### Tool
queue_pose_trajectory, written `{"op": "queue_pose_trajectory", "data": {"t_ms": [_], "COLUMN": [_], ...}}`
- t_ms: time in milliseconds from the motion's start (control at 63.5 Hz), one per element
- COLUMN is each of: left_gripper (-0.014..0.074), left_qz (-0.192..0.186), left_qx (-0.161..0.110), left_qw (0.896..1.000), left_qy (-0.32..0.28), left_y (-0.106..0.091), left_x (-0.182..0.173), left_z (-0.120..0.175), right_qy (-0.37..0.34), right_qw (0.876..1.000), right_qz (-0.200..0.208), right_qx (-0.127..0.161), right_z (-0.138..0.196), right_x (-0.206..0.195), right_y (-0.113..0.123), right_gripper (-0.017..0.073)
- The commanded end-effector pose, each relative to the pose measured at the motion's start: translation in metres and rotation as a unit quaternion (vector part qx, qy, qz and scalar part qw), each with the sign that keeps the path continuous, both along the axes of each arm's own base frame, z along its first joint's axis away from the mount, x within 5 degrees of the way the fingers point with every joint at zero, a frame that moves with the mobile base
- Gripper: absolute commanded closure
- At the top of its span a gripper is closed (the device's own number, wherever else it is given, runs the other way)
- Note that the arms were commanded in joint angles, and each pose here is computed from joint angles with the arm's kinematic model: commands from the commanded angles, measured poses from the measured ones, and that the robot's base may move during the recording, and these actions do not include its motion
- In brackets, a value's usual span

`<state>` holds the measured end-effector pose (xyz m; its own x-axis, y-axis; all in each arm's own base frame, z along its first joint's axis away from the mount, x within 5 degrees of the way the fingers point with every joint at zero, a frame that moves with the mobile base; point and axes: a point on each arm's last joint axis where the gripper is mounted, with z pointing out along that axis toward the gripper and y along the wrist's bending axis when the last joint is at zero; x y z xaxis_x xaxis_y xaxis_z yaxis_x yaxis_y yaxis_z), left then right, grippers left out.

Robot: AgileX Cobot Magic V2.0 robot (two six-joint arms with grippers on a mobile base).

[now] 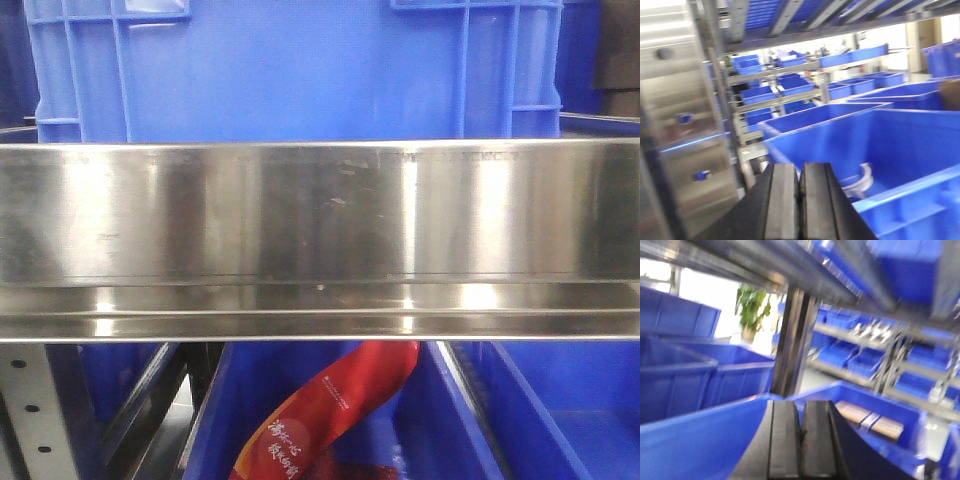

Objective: Grab PVC pipe and place in blue bin

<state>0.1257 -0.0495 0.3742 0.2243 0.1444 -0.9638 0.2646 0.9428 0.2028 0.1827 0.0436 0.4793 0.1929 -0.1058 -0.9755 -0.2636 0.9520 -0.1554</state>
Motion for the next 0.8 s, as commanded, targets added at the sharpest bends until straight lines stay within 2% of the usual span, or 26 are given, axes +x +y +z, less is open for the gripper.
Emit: {"op": "queue_pose_trajectory", "data": {"t_ms": [0,94,173,331,425,787], "left_gripper": [0.0704,0.0704,0.0704,0.0704,0.0704,0.0704], "left_qz": [0.013,0.006,-0.004,0.011,0.002,-0.053], "left_qx": [-0.001,0.006,0.022,0.025,0.046,0.059], "left_qw": [1.000,1.000,1.000,1.000,0.999,0.997], "left_qy": [-0.003,0.007,0.015,0.013,0.011,0.013], "left_y": [0.004,0.004,0.003,0.007,0.006,0.002], "left_x": [-0.001,-0.001,-0.001,0.000,-0.002,-0.019], "left_z": [0.001,-0.001,-0.003,-0.003,-0.003,-0.002], "right_qy": [-0.019,-0.027,-0.044,-0.064,-0.083,-0.088], "right_qw": [1.000,0.999,0.997,0.993,0.990,0.989], "right_qz": [-0.025,-0.046,-0.071,-0.100,-0.116,-0.120], "right_qx": [0.000,0.002,0.006,0.005,0.006,0.025], "right_z": [-0.001,-0.009,-0.013,-0.022,-0.025,-0.036], "right_x": [-0.017,-0.032,-0.050,-0.081,-0.099,-0.114], "right_y": [-0.010,-0.019,-0.027,-0.035,-0.038,-0.038], "right_gripper": [0.0718,0.0718,0.0718,0.0718,0.0718,0.0718]}}
